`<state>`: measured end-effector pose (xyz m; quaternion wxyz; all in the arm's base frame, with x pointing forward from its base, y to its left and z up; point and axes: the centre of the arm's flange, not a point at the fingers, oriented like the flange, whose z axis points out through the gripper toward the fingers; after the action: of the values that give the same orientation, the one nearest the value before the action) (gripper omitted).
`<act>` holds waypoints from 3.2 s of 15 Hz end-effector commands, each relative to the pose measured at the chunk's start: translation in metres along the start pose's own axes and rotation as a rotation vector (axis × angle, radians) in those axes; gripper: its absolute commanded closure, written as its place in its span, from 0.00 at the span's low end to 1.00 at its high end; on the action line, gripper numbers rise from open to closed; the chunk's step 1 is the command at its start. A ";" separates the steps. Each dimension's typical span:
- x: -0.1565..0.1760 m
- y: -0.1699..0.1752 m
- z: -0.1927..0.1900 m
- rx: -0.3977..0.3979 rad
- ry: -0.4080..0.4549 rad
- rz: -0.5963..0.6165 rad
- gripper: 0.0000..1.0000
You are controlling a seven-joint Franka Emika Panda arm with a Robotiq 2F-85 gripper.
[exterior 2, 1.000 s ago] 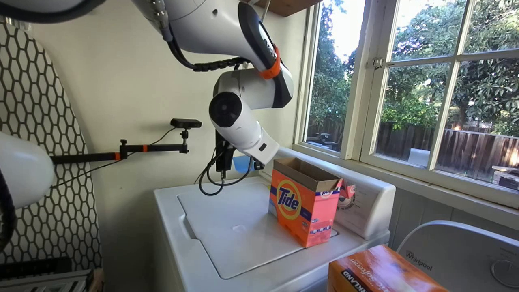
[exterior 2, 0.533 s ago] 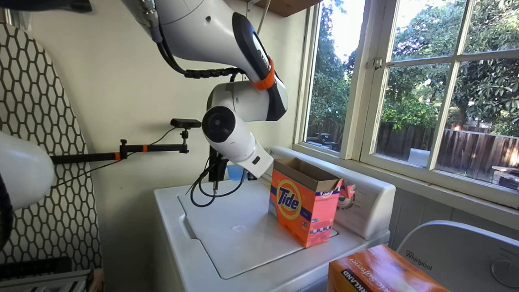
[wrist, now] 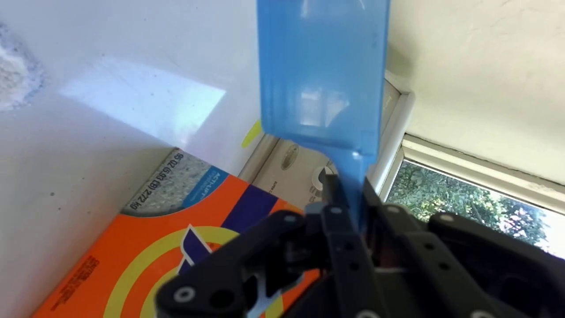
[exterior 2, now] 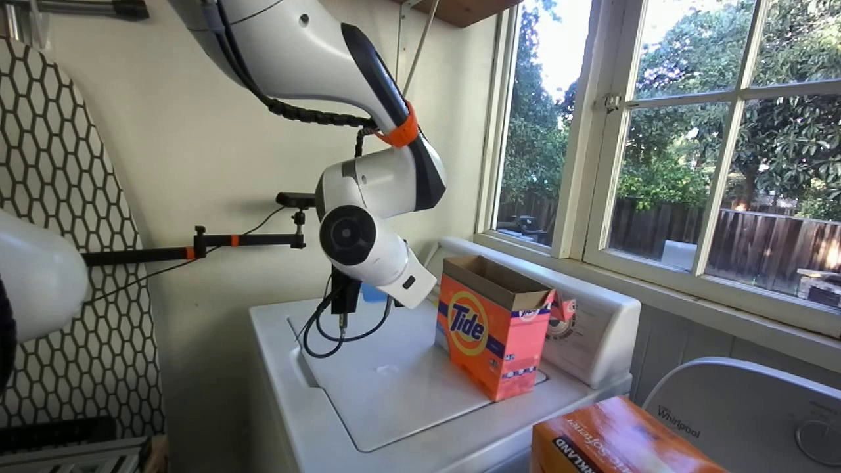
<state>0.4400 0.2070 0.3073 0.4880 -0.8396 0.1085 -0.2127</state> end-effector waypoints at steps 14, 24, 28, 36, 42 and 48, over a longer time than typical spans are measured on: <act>-0.019 0.039 0.018 -0.120 -0.023 -0.043 0.97; -0.027 0.048 0.043 -0.163 -0.034 -0.068 0.97; -0.025 0.054 0.050 -0.178 -0.026 -0.077 0.97; -0.020 0.066 0.060 -0.207 -0.001 -0.083 0.97; -0.017 0.071 0.065 -0.214 0.013 -0.090 0.57; -0.012 0.068 0.066 -0.203 0.026 -0.105 0.11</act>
<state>0.4601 0.2215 0.2203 0.3926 -0.8861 0.0905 -0.2292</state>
